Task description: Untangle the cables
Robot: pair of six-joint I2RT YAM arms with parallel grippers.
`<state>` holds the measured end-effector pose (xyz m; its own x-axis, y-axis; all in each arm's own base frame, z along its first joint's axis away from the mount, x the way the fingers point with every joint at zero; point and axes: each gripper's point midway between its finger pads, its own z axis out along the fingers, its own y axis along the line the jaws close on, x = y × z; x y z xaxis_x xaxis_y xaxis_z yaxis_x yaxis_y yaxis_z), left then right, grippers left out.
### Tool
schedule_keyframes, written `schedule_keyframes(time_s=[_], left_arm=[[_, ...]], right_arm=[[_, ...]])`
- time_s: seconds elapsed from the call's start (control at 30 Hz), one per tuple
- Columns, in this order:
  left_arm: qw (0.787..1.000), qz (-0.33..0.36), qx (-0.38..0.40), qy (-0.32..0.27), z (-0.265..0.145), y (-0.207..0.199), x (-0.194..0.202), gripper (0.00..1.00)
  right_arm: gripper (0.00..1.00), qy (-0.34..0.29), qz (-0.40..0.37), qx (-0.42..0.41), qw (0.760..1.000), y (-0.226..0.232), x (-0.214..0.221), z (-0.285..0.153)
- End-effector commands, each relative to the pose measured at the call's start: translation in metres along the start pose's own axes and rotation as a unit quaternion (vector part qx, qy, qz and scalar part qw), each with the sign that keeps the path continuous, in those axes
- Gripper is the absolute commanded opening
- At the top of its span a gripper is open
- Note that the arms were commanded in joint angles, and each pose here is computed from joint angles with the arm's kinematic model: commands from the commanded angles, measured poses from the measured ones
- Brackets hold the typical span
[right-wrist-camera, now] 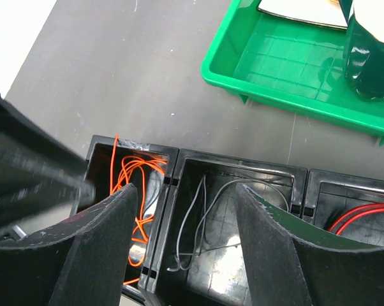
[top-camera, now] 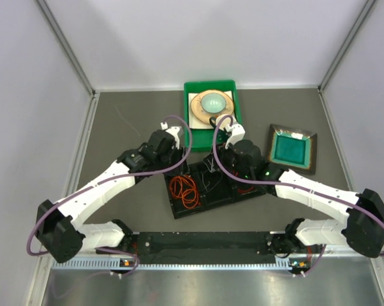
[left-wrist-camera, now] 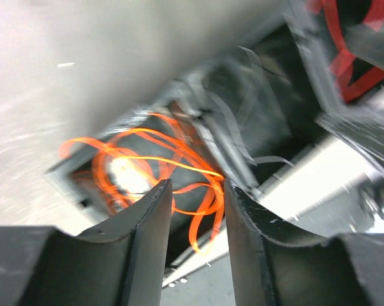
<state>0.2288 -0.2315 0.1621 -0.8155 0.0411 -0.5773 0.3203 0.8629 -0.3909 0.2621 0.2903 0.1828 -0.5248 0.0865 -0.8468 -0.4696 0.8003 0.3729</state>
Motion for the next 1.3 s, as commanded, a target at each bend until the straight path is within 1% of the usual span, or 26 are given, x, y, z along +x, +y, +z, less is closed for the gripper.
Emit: schedule_keyframes(time_s=[0.0,0.07,0.1,0.2,0.23,0.4,0.53,0.57,0.63,0.67,0.7,0.73,0.77,0.83,0.87,0.93,0.97,1.07,1.17,1.27], left_arm=[[0.992,-0.033,-0.116,-0.045,0.002,0.034,-0.024,0.43],[0.990,-0.049,-0.129,-0.033,0.006,0.036,-0.021,0.45],[0.988,-0.062,-0.140,-0.012,0.011,0.039,-0.013,0.45],[0.985,-0.092,-0.147,-0.005,0.023,0.042,-0.006,0.47],[0.984,-0.097,-0.151,0.001,0.029,0.047,0.004,0.46],[0.978,-0.142,-0.154,-0.017,0.041,0.052,0.010,0.44],[0.975,-0.153,-0.158,-0.022,0.045,0.055,0.011,0.42],[0.975,-0.155,-0.157,-0.026,0.047,0.055,0.010,0.40],[0.975,-0.156,-0.155,-0.027,0.049,0.055,0.012,0.35],[0.976,-0.155,-0.153,-0.029,0.050,0.055,0.011,0.30],[0.976,-0.153,-0.154,-0.028,0.050,0.055,0.011,0.10],[0.977,-0.150,-0.150,-0.027,0.050,0.052,0.009,0.00],[0.978,-0.148,-0.148,-0.025,0.048,0.051,0.008,0.00],[0.981,-0.134,-0.135,-0.039,0.039,0.044,0.000,0.00],[0.982,-0.126,-0.122,-0.066,0.027,0.036,-0.009,0.00],[0.985,-0.106,-0.104,-0.089,0.014,0.029,-0.016,0.00],[0.985,-0.099,-0.087,-0.109,0.002,0.021,-0.022,0.00],[0.986,-0.082,-0.063,-0.128,-0.017,0.013,-0.028,0.00],[0.988,-0.065,-0.039,-0.134,-0.025,0.007,-0.024,0.00],[0.992,-0.068,-0.035,-0.103,-0.021,0.009,-0.005,0.00]], right_arm=[[0.63,-0.020,0.009,-0.009,1.000,0.006,-0.016,0.001],[0.63,-0.021,0.009,-0.009,1.000,0.005,-0.017,-0.001],[0.63,-0.020,0.009,-0.008,1.000,0.005,-0.015,-0.001],[0.64,-0.016,0.008,-0.006,1.000,0.003,-0.012,-0.001],[0.64,-0.015,0.009,-0.005,1.000,0.002,-0.012,0.000],[0.65,-0.013,0.012,-0.009,1.000,0.004,-0.011,-0.001],[0.65,-0.014,0.013,-0.006,1.000,0.003,-0.010,-0.003],[0.65,-0.014,0.013,-0.006,1.000,0.002,-0.010,-0.003],[0.65,-0.015,0.012,-0.005,1.000,0.002,-0.011,-0.003],[0.65,-0.016,0.013,-0.006,1.000,0.002,-0.011,-0.003],[0.65,-0.015,0.012,-0.007,1.000,0.002,-0.011,-0.003],[0.65,-0.016,0.013,-0.008,1.000,0.003,-0.012,-0.003],[0.65,-0.015,0.012,-0.009,1.000,0.004,-0.011,-0.004],[0.65,-0.017,0.013,-0.007,1.000,0.003,-0.012,-0.004],[0.65,-0.017,0.012,-0.008,1.000,0.003,-0.012,-0.004],[0.64,-0.018,0.011,-0.008,1.000,0.002,-0.012,-0.004],[0.64,-0.019,0.010,-0.006,1.000,0.002,-0.012,-0.004],[0.64,-0.022,0.009,-0.004,1.000,0.001,-0.013,-0.004],[0.63,-0.026,0.010,-0.006,1.000,0.002,-0.015,-0.003],[0.63,-0.023,0.011,-0.008,1.000,0.003,-0.014,-0.001]])
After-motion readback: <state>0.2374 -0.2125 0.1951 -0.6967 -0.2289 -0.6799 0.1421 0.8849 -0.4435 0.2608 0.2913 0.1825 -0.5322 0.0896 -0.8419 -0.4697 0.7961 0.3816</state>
